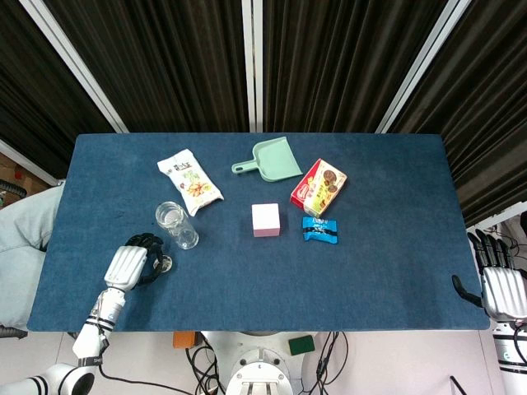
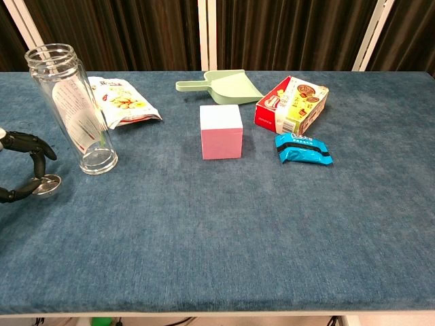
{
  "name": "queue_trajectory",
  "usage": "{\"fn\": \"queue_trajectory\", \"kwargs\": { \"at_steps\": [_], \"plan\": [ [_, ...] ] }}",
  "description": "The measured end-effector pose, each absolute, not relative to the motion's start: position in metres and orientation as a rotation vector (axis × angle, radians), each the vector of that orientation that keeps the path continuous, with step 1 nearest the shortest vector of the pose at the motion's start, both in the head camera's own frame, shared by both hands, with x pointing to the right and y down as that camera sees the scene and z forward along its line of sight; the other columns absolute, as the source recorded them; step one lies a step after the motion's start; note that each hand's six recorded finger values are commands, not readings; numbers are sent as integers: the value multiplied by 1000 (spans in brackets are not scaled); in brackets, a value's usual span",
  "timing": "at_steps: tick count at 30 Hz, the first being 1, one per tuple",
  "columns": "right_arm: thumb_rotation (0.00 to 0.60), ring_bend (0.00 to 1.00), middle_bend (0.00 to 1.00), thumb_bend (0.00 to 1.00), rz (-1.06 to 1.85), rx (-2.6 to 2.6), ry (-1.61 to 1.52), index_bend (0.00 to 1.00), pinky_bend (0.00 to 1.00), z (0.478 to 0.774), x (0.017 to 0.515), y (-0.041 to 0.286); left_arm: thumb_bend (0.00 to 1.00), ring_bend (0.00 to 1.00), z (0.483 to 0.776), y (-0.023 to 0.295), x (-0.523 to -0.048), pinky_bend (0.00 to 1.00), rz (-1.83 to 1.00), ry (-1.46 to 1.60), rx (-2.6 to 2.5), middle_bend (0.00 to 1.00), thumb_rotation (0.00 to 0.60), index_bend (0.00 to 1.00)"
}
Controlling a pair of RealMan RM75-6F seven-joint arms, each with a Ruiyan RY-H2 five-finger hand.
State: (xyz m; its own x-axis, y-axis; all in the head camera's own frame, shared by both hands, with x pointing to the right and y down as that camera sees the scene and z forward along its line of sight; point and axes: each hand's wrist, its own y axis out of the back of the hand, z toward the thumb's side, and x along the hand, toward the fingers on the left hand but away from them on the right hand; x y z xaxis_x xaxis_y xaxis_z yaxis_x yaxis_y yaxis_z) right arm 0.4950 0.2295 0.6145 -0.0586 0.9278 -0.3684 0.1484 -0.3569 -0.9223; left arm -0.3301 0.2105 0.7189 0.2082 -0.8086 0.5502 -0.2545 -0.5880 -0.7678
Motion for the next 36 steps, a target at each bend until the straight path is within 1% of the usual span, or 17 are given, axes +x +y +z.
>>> {"fn": "queue_trajectory", "kwargs": {
  "at_steps": [8, 14, 22, 28, 32, 36],
  "plan": [
    [600, 0, 0, 320, 1479, -1545, -1180, 0, 0, 613, 497, 230, 422, 176, 716, 210, -330, 209, -1374, 997, -1956, 296, 600, 615],
    [600, 0, 0, 320, 1468, -1540, -1191, 0, 0, 611, 498, 228, 421, 176, 704, 209, -340, 209, -1368, 1029, -1926, 296, 600, 620],
    [600, 0, 0, 319, 1457, -1541, -1184, 0, 0, 609, 496, 226, 420, 176, 664, 189, -380, 209, -1369, 1131, -1794, 296, 600, 634],
    [600, 0, 0, 320, 1446, -1539, -1182, 0, 0, 607, 493, 225, 419, 176, 624, 160, -407, 209, -1355, 1202, -1679, 296, 600, 649],
    [600, 0, 0, 320, 1442, -1540, -1174, 0, 0, 607, 491, 225, 419, 176, 596, 138, -413, 209, -1311, 1249, -1641, 298, 600, 657],
    [600, 0, 0, 320, 1442, -1539, -1172, 0, 0, 606, 490, 225, 419, 176, 575, 117, -399, 211, -1228, 1302, -1678, 314, 600, 659]
  ]
}}
